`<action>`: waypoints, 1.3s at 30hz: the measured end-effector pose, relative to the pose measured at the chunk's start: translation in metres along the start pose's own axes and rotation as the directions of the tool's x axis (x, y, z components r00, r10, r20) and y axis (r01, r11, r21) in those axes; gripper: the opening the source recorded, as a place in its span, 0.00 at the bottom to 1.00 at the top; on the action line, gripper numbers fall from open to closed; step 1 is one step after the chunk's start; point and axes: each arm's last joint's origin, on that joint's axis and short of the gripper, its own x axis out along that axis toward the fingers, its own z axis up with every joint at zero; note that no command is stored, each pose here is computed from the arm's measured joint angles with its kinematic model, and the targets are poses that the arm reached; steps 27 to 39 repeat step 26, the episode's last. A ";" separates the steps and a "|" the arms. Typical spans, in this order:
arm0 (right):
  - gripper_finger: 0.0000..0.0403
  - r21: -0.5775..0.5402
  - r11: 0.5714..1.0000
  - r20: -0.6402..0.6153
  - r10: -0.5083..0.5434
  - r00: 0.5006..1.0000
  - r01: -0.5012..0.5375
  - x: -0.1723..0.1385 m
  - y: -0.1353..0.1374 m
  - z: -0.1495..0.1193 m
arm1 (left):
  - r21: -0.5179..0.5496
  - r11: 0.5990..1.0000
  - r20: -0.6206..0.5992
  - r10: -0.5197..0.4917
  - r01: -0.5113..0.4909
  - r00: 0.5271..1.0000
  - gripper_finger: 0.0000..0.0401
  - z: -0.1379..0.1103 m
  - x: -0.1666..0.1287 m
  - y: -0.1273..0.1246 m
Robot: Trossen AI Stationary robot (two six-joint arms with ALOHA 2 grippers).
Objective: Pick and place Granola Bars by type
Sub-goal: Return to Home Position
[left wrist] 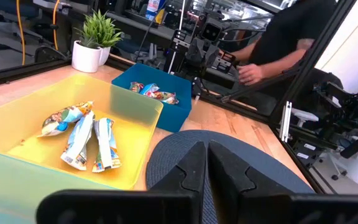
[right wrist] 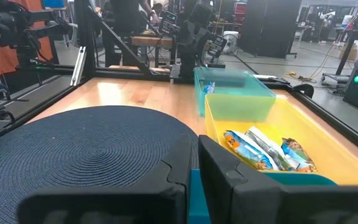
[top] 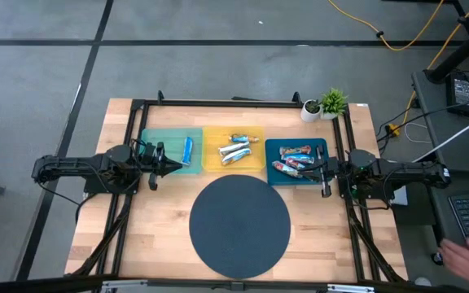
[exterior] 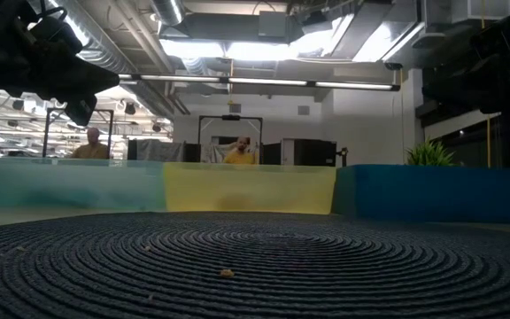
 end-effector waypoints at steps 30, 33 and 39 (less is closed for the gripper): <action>0.08 0.000 1.000 0.000 0.000 1.000 0.000 0.000 0.000 0.000 | 0.000 1.000 0.000 0.000 0.000 1.000 0.03 0.000 0.000 0.000; 0.08 0.000 1.000 0.000 0.000 1.000 0.000 0.000 0.000 0.000 | 0.000 1.000 0.000 0.000 0.000 1.000 0.03 0.000 0.000 0.000; 0.08 0.000 1.000 0.000 0.000 1.000 0.000 0.000 0.000 0.000 | 0.000 1.000 0.000 0.000 0.000 1.000 0.03 0.000 0.000 0.000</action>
